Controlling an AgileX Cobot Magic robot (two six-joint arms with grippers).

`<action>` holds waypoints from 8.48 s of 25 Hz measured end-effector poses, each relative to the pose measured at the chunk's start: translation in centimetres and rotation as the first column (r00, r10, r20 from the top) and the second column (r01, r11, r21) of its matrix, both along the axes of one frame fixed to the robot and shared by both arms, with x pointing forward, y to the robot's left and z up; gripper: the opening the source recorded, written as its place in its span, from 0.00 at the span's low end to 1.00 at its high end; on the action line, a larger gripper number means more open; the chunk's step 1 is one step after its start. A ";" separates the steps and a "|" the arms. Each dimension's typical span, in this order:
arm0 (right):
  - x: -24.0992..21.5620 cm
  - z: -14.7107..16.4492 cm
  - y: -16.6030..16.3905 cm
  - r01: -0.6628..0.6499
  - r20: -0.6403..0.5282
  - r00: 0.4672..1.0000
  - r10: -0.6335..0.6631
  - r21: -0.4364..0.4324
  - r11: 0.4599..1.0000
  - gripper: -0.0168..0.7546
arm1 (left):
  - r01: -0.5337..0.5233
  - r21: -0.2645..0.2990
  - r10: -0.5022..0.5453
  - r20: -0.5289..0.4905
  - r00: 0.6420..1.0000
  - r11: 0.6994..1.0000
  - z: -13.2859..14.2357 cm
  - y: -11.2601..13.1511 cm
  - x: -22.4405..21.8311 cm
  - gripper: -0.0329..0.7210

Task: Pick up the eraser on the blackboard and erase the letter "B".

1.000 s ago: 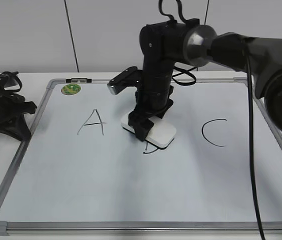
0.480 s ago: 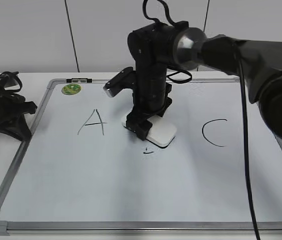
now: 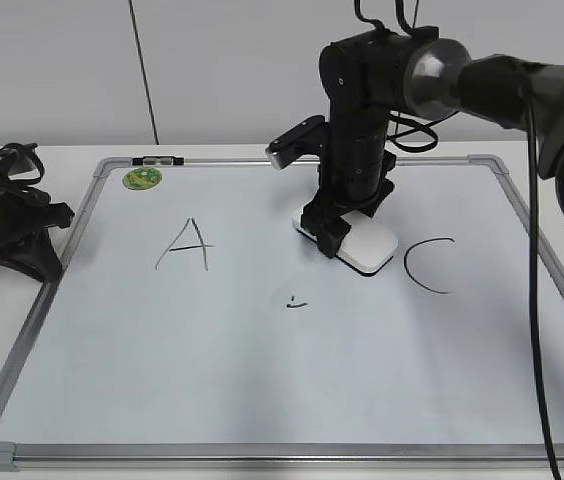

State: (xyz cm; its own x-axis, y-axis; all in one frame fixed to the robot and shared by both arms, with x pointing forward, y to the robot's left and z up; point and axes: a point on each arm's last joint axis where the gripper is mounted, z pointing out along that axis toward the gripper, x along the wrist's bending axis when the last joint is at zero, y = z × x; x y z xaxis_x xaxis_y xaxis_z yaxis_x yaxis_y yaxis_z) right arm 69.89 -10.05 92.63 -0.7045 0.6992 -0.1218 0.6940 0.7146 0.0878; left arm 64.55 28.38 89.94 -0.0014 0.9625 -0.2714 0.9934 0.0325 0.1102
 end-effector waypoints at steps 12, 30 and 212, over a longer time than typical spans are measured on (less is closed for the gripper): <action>-1.4 0.0 2.9 -0.057 -0.006 0.998 0.057 0.014 0.998 0.72 | 0.000 0.000 0.000 -0.001 1.000 1.000 0.0 0.0 0.0 0.08; -3.3 2.4 4.5 -0.079 -0.004 0.997 0.079 0.072 0.994 0.71 | 0.000 0.000 0.000 -0.001 1.000 1.000 0.0 0.0 0.0 0.08; -32.6 23.3 -18.9 0.469 0.256 0.741 -0.621 0.465 0.751 0.79 | 0.014 0.028 -0.025 0.448 0.894 1.000 23.5 -0.5 -29.1 0.60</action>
State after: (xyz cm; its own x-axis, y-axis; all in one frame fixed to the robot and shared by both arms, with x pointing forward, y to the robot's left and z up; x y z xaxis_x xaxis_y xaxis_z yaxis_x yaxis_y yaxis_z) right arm 37.32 -28.96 115.98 -0.1353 0.9899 0.0419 0.8068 0.0855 0.5845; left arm 35.40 27.84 113.47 0.1335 0.9672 -0.2160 0.8389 0.0058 0.5443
